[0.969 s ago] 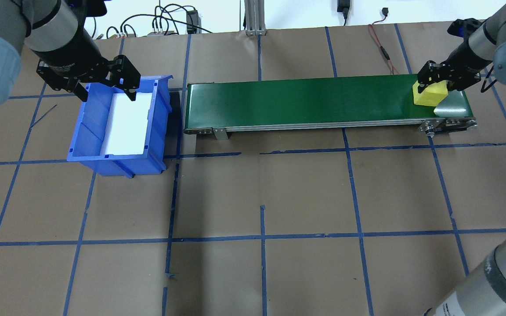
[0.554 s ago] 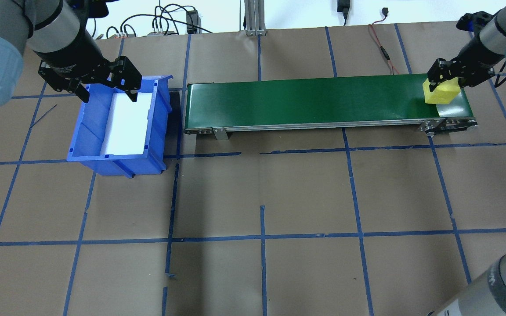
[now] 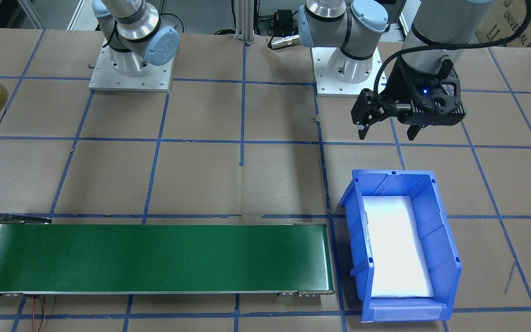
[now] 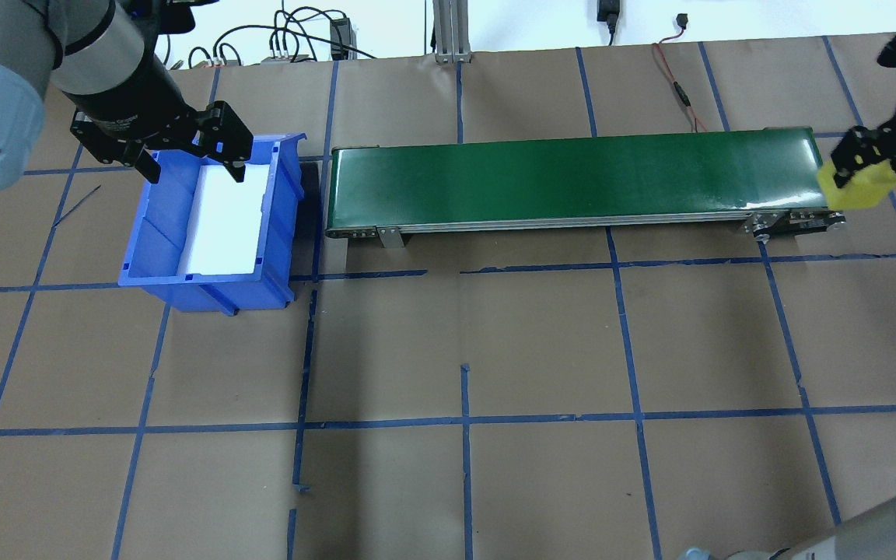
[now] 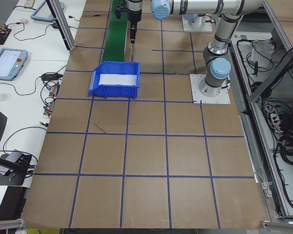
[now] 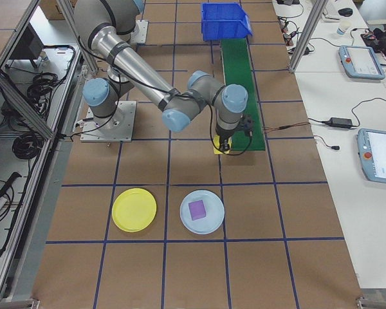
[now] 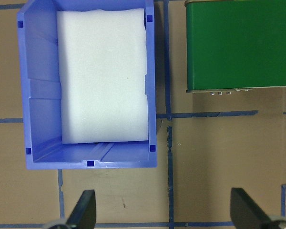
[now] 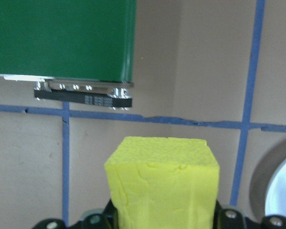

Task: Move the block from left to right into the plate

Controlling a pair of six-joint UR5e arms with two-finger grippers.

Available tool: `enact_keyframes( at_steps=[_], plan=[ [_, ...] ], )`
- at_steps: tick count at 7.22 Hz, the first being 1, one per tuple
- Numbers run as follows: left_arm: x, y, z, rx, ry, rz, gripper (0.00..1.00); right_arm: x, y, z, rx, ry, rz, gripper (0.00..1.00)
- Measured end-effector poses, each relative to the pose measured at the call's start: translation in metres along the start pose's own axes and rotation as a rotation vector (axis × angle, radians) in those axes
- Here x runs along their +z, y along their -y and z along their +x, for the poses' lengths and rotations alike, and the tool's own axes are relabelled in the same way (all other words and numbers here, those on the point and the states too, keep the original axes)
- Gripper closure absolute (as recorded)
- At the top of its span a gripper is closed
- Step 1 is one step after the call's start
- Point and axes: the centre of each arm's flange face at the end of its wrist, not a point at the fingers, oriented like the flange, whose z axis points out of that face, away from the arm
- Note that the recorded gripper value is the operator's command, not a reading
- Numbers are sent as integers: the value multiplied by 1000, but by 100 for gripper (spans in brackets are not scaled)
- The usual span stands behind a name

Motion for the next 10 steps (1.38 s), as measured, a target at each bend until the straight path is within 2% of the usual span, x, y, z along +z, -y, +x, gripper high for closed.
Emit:
enact_keyframes(
  at_steps=[2, 3, 5, 7, 8, 10],
  plan=[
    [2, 1, 0, 10, 1, -4, 0, 0, -95, 97, 17, 1, -26, 56],
    [2, 1, 1, 21, 1, -5, 0, 8, -152, 135, 34, 21, -44, 56],
    [3, 1, 2, 32, 1, -9, 0, 25, -249, 180, 68, 65, -59, 56],
    [3, 0, 2, 34, 0, -14, 0, 37, -310, 198, 111, 98, -54, 54],
    [4, 0, 3, 35, 0, -17, 0, 42, -324, 199, 124, 109, -52, 50],
    [5, -1, 3, 36, -1, -23, 0, 46, -330, 199, 131, 120, -46, 21]
  ],
)
